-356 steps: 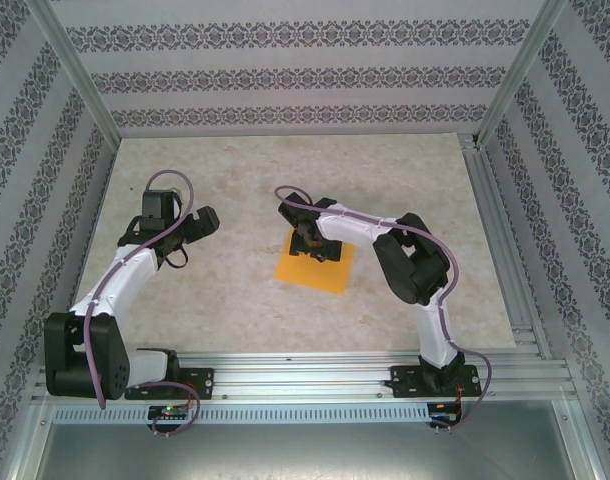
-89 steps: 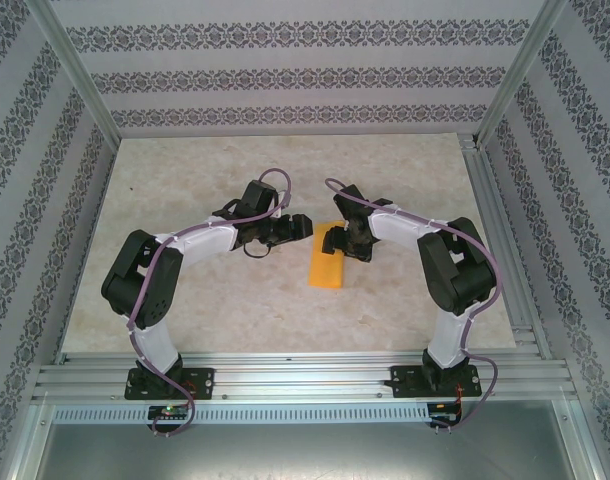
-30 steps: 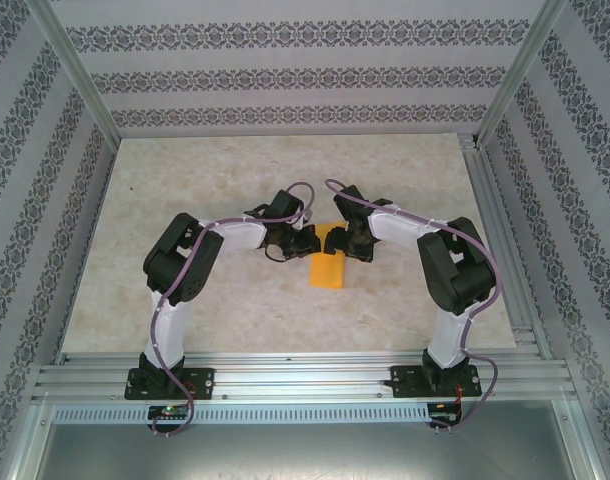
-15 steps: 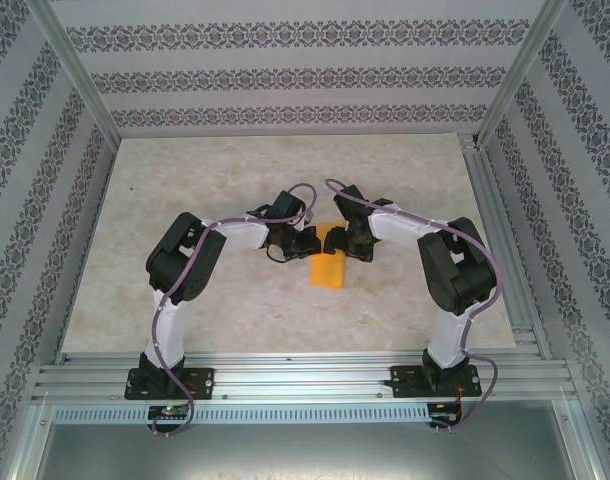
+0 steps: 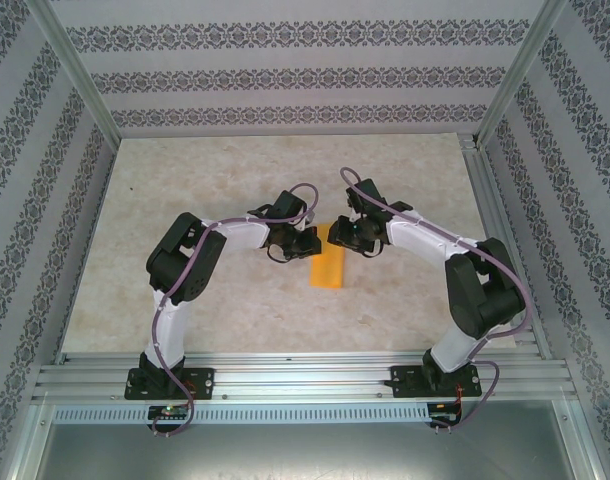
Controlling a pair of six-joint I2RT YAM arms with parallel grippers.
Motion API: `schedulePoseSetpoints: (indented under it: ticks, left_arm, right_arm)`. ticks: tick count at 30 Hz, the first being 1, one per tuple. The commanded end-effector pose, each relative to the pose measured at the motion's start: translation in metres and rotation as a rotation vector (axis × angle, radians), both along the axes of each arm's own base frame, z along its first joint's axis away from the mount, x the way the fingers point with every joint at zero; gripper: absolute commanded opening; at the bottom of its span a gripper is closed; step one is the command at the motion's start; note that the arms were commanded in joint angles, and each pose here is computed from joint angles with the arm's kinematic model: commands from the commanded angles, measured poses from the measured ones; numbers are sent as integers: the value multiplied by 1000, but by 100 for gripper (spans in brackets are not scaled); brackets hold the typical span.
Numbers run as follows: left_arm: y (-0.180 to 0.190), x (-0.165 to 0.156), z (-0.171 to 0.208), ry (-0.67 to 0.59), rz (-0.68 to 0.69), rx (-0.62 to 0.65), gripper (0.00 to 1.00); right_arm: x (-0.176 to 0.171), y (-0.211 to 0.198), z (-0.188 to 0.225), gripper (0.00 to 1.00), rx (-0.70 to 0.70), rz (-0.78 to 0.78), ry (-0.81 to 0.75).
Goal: Fold a paper plane with a square sheet of paper (pick it up from the middle)
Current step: Fold the square sheet of paper in half at the center of the table.
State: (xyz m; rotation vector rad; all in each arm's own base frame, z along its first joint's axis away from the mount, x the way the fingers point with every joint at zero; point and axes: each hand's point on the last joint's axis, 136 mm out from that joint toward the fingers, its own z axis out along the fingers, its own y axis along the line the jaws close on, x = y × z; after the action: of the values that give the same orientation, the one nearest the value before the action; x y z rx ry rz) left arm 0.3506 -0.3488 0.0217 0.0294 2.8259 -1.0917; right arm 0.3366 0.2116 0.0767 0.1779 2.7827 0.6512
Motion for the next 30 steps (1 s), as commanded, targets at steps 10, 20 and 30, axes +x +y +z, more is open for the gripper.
schedulePoseSetpoints:
  ticks: [10, 20, 30]
  left_arm:
    - [9, -15, -27, 52, -23, 103, 1]
    - [6, -16, -30, 63, -30, 97, 0]
    - [7, -20, -36, 78, -36, 107, 0]
  right_arm:
    - [0, 7, -36, 18, 120, 3, 64]
    - [-7, -5, -59, 21, 81, -7, 111]
    - [-20, -18, -85, 22, 12, -18, 179]
